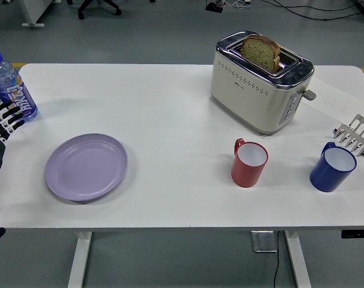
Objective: Push plate across desktop
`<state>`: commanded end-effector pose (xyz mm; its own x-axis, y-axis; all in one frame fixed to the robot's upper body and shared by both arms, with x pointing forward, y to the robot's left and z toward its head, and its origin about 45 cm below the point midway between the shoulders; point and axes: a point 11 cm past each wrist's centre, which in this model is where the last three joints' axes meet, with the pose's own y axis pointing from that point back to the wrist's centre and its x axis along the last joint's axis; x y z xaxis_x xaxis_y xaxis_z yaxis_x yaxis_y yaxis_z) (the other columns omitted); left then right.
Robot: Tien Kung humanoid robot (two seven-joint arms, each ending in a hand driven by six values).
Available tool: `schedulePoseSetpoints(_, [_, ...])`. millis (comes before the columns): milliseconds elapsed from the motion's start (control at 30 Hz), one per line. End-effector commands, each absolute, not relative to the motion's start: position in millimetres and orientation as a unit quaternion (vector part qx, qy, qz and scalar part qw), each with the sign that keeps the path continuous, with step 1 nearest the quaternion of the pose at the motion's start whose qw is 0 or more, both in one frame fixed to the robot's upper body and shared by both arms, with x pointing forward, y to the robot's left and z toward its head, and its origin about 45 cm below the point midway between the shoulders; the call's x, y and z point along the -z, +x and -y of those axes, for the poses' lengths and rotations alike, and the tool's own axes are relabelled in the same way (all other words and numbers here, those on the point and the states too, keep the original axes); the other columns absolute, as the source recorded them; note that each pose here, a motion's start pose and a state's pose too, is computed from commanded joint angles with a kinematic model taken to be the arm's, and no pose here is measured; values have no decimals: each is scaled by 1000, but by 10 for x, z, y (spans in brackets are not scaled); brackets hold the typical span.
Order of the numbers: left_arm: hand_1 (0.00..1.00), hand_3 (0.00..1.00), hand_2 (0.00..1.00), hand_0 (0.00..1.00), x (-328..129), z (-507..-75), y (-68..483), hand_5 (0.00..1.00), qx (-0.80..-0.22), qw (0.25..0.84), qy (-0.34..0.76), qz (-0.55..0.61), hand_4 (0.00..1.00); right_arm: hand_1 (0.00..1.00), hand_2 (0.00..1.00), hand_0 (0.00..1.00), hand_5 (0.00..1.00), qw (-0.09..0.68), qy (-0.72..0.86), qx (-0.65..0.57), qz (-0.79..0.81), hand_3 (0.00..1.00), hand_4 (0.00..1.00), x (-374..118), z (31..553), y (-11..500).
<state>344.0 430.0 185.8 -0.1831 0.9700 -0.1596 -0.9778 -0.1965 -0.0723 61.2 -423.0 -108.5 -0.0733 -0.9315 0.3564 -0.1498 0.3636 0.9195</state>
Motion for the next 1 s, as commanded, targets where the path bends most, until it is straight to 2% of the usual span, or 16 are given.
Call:
schedulePoseSetpoints(33, [865, 802, 859, 839, -1843, -4305, 3435, 998, -771, 631, -85, -19, 506, 544, 638, 604, 353, 530, 427, 369, 633, 622, 140, 1086, 4229, 612])
schedulePoseSetpoints(233, [865, 802, 859, 839, -1710, -4273, 3399, 998, -774, 626, -87, -15, 506, 544, 638, 604, 353, 530, 428, 369, 633, 622, 140, 1086, 4226, 616])
schedulePoseSetpoints(267, [891, 845, 908, 867, -1672, -4249, 3394, 998, -774, 626, -89, -17, 511, 545, 639, 604, 355, 529, 428, 369, 633, 622, 140, 1087, 4223, 618])
schedulePoseSetpoints(1000, [891, 875, 918, 874, -1205, -3761, 3338, 998, -761, 640, -85, -63, 511, 543, 639, 603, 359, 533, 436, 365, 627, 621, 138, 1094, 4181, 662])
